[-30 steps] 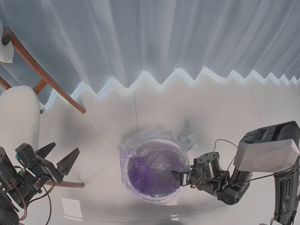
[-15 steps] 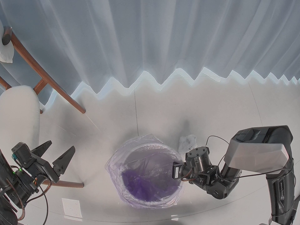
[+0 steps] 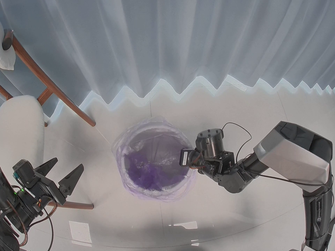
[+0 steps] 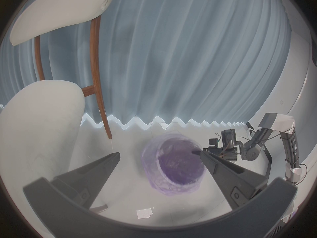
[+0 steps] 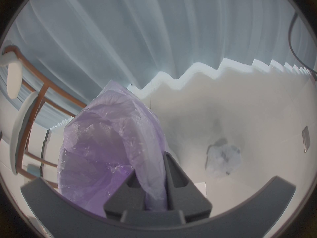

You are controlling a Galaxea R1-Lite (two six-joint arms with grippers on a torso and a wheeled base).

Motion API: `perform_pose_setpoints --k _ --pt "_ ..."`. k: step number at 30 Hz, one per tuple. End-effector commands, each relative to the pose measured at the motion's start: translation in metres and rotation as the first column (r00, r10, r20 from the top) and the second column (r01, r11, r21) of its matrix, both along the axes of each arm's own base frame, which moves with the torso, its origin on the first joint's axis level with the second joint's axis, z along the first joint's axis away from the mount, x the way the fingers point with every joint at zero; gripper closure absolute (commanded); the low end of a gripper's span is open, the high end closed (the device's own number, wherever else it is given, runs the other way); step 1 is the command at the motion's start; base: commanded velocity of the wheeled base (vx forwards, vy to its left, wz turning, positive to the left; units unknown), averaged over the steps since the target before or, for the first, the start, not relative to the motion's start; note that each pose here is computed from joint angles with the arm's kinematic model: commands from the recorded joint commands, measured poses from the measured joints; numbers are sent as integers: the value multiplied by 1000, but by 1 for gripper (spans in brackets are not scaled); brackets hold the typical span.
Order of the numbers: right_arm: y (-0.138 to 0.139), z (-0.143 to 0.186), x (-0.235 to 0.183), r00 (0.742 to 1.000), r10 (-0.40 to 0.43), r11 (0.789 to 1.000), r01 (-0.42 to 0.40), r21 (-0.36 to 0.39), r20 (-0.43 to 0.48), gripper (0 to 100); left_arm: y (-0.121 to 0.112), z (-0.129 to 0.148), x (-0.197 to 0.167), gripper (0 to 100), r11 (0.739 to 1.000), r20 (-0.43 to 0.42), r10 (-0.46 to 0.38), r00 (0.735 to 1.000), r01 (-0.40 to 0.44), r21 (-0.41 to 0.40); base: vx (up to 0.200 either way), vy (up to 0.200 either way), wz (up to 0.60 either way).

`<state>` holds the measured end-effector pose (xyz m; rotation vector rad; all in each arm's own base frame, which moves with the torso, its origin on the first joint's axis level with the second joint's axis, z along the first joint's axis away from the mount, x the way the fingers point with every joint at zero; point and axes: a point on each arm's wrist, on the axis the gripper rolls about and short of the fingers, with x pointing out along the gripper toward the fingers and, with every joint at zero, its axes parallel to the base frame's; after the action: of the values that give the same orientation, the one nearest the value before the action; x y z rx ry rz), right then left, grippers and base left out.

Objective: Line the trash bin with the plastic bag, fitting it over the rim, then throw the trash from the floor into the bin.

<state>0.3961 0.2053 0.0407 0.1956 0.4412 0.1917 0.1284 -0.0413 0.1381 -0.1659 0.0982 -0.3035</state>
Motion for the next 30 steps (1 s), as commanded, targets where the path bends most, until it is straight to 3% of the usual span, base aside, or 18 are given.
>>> perform_pose_setpoints --k 1,15,16,24,30 --pt "9 12 18 998 -29 999 28 19 48 100 1 -5 -2 0 1000 -21 3 1000 -2 8 0 0 0" --pt "11 -6 23 999 -41 999 41 27 19 100 1 -5 -2 0 1000 -24 3 1000 -2 9 0 0 0" --pt "11 -6 23 999 -40 999 40 29 18 0 1 -5 -2 0 1000 -24 3 1000 -2 9 0 0 0" --pt "10 4 16 998 -54 997 53 63 12 0 1 -6 -3 0 1000 -37 4 999 -4 13 0 0 0" --pt "-4 33 -5 998 -57 997 56 58 9 0 1 -6 -3 0 1000 -38 4 999 -4 15 0 0 0"
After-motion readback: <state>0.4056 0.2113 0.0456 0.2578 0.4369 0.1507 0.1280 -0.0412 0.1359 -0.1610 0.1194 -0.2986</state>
